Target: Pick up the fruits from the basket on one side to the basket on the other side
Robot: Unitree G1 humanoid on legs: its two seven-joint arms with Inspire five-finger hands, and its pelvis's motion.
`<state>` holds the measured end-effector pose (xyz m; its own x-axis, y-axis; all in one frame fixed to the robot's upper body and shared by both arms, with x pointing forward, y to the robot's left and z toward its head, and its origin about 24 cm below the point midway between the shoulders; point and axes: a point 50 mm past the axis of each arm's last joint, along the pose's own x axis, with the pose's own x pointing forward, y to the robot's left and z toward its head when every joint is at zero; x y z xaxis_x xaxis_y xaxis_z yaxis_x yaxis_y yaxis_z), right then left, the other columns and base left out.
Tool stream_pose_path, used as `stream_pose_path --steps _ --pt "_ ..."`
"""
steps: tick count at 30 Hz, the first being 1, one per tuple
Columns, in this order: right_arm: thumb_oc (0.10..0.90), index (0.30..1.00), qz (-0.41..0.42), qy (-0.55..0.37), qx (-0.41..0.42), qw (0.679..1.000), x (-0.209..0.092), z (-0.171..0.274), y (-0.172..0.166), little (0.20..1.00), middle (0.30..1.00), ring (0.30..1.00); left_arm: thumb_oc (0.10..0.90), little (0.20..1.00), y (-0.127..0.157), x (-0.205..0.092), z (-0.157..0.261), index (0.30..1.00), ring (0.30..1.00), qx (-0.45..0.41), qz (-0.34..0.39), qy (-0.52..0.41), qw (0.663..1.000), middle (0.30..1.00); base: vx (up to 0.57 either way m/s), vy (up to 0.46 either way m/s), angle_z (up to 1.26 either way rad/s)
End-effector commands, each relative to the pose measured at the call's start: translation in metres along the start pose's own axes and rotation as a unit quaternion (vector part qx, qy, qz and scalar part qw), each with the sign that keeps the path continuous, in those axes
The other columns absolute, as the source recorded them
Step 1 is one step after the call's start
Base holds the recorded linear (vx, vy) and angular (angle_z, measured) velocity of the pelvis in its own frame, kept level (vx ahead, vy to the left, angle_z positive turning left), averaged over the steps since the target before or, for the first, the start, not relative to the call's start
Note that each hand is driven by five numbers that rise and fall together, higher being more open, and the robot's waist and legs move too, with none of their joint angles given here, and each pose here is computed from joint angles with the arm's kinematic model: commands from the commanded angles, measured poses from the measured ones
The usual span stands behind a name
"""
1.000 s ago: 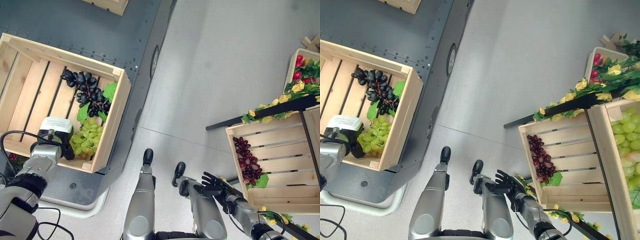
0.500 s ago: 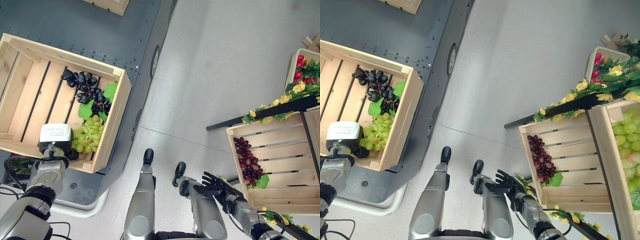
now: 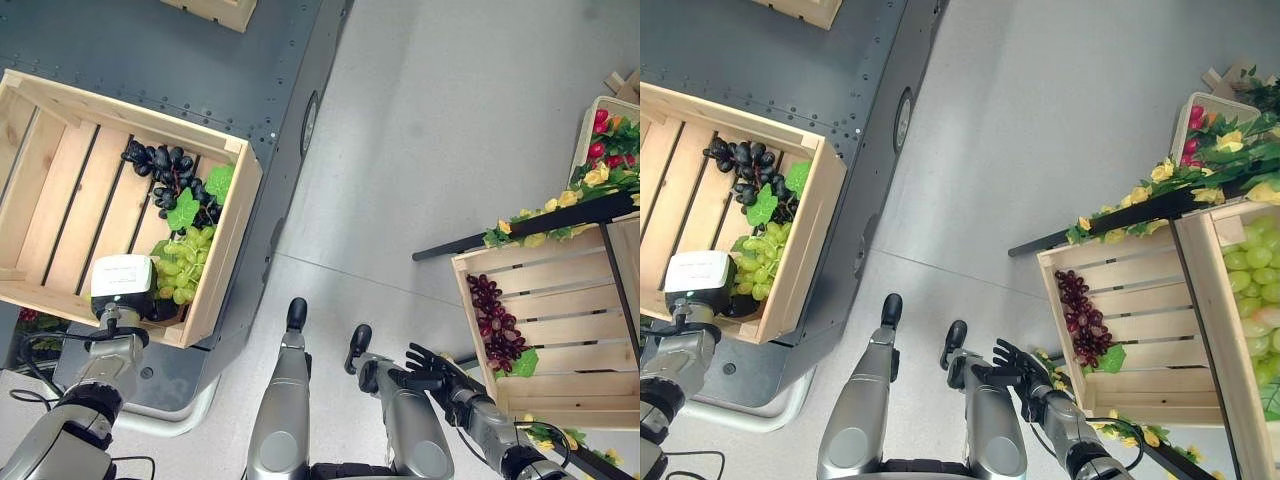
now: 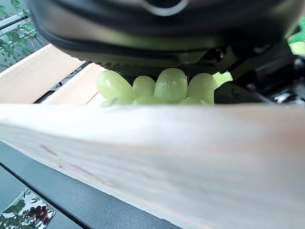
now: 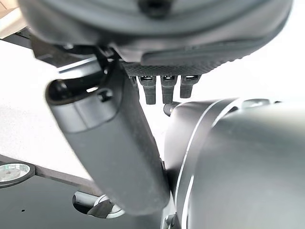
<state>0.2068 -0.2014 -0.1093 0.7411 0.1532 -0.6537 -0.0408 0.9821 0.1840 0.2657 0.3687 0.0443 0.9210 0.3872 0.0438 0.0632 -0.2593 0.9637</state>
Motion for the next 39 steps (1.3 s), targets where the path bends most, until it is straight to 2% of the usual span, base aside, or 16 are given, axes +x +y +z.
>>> stream_pose_path --steps 1,11,39 --pt "0.800 0.900 -0.026 0.014 -0.014 0.999 -0.014 -0.015 -0.015 0.900 0.900 0.900 0.400 0.300 0.019 0.003 -0.011 0.300 0.300 -0.038 0.084 0.032 0.995 0.300 0.00 0.000 0.00" --pt "0.800 0.900 -0.034 0.013 -0.002 0.999 -0.018 -0.021 -0.018 0.900 0.900 0.900 0.400 0.300 0.044 -0.001 -0.042 0.300 0.300 -0.037 0.160 0.060 0.985 0.300 0.00 -0.004 0.00" --pt "0.800 0.900 -0.024 0.016 0.008 1.000 -0.017 -0.026 -0.012 0.900 0.900 0.900 0.400 0.300 0.059 0.000 -0.055 0.300 0.300 -0.020 0.208 0.072 0.975 0.300 0.00 -0.004 0.02"
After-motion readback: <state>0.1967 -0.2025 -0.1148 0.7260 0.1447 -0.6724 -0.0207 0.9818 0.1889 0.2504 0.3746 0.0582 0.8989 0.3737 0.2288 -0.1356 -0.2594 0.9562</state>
